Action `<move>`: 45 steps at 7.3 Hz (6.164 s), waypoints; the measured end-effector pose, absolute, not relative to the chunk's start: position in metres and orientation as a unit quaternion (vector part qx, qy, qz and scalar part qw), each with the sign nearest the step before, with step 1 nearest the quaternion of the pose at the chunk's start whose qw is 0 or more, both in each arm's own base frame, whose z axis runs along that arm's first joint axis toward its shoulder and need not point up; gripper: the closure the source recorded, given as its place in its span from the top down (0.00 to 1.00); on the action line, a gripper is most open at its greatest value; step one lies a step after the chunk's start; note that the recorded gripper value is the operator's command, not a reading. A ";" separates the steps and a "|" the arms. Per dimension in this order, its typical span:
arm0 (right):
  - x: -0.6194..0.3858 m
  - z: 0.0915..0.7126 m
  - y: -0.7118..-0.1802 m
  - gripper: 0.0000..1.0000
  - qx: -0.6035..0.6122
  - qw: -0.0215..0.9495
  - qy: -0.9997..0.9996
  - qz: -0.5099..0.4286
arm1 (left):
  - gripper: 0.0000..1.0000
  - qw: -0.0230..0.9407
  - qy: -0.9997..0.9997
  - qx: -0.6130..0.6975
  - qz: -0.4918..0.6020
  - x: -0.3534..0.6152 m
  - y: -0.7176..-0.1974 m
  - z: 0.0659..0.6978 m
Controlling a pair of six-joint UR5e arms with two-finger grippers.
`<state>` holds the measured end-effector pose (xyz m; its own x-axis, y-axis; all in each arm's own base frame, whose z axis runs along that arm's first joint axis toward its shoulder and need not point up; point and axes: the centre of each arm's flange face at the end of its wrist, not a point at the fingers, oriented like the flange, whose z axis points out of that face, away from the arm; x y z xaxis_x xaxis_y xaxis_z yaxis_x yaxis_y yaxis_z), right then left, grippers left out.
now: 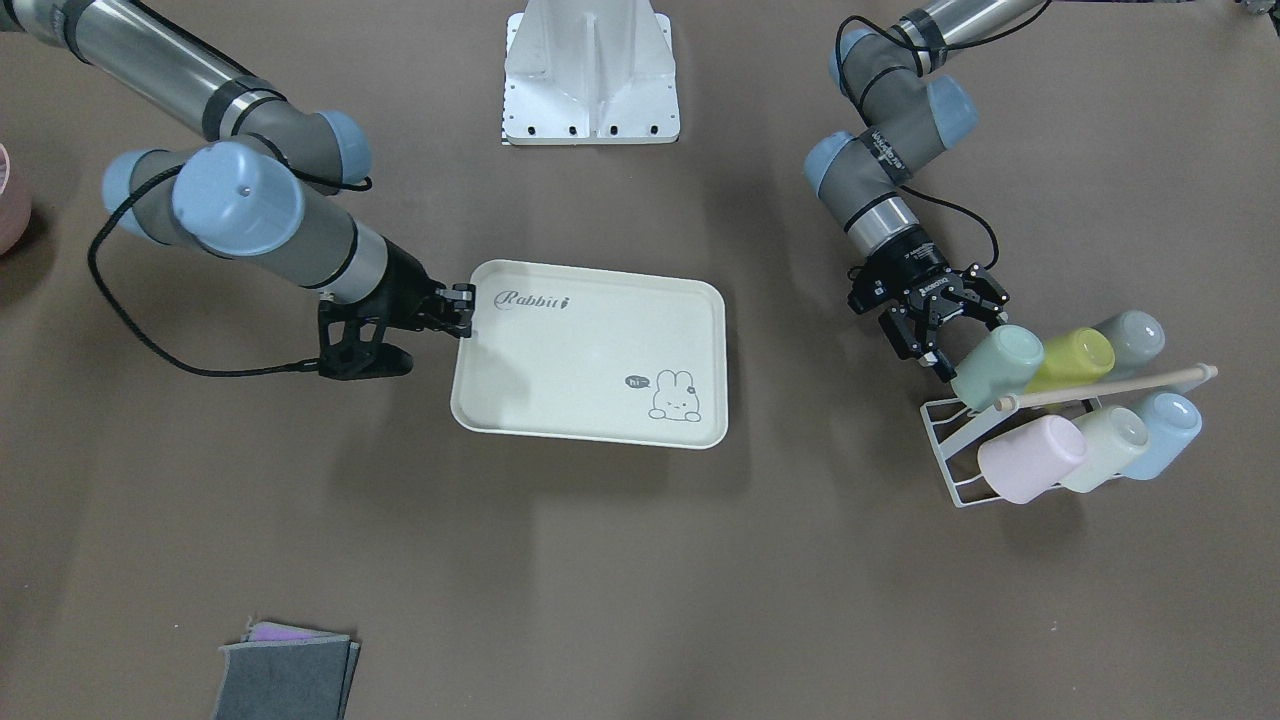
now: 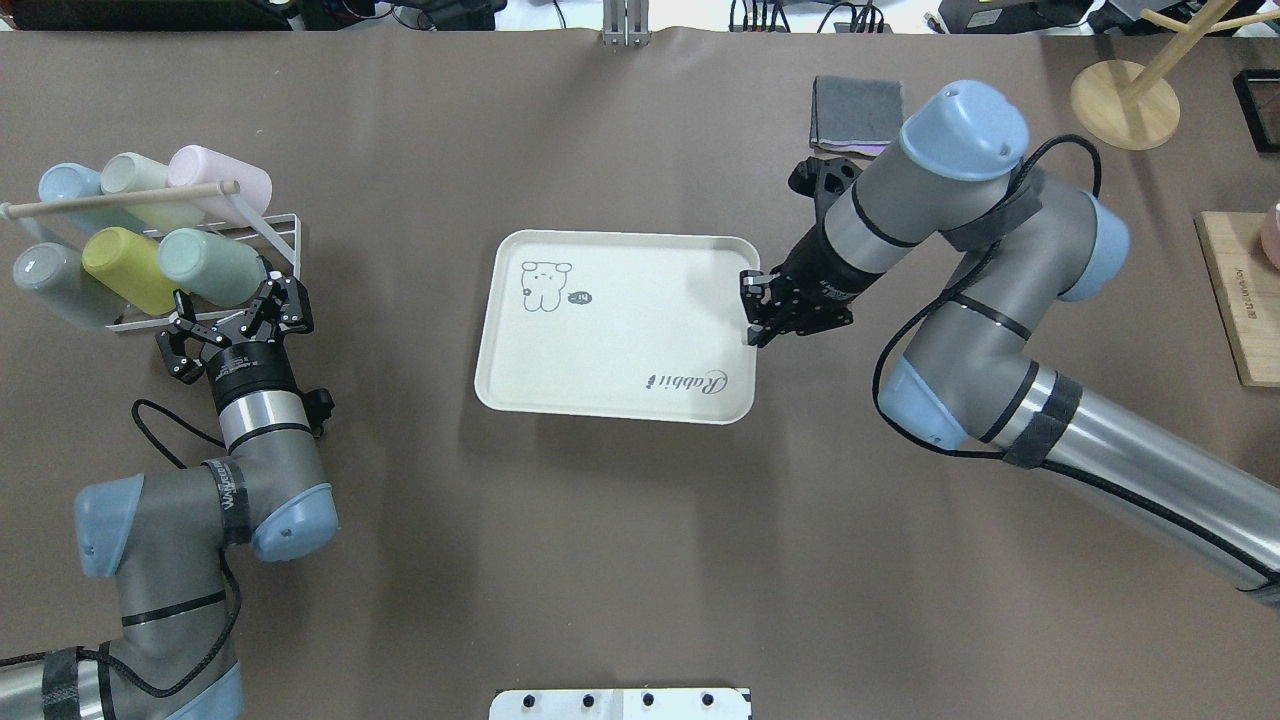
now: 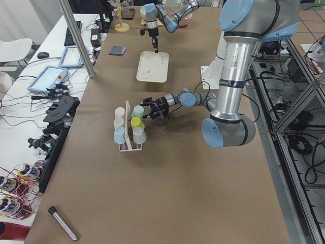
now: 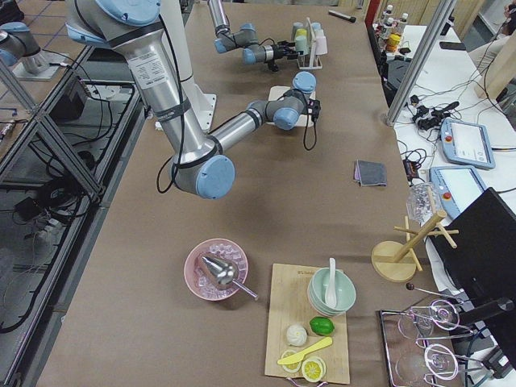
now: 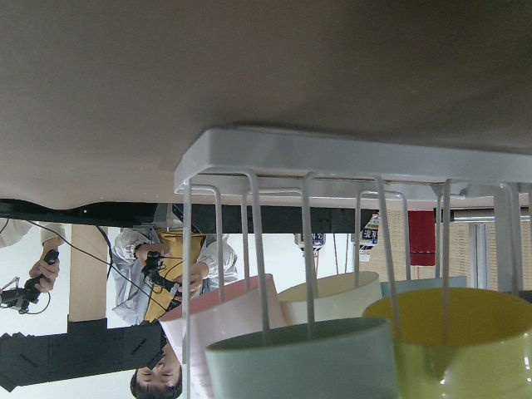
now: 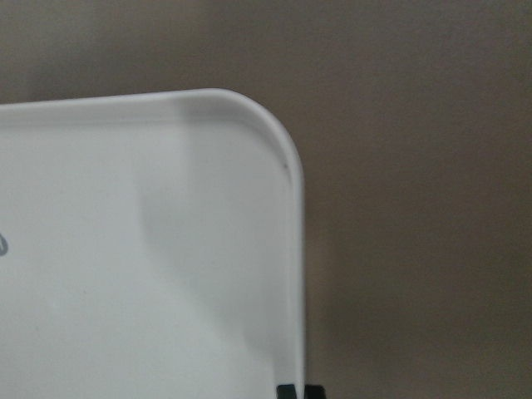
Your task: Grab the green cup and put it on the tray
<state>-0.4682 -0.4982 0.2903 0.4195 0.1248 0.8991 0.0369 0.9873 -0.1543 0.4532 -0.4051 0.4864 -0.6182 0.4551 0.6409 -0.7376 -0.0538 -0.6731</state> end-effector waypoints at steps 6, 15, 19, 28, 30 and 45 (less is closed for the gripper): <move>-0.534 0.276 -0.454 0.00 -0.085 0.831 -0.550 0.013 | 0.98 0.420 -0.546 0.128 0.714 0.450 -0.407 0.489; -0.505 0.296 -0.494 1.00 -0.027 0.840 -0.542 -0.029 | 0.45 0.418 -0.548 0.111 0.716 0.444 -0.414 0.500; -0.417 0.331 -0.558 1.00 0.021 0.866 -0.491 -0.089 | 0.33 0.417 -0.547 0.116 0.716 0.441 -0.417 0.481; -0.089 0.537 -0.491 1.00 0.041 0.909 -0.399 -0.115 | 0.22 0.460 -0.539 0.227 0.669 0.332 -0.404 0.356; -0.035 0.569 -0.475 1.00 0.027 0.916 -0.386 -0.107 | 0.22 0.478 -0.479 0.361 0.642 0.327 -0.403 0.332; 0.016 0.604 -0.460 1.00 -0.009 0.933 -0.356 -0.059 | 0.08 0.488 0.605 0.604 0.178 0.526 -0.345 0.361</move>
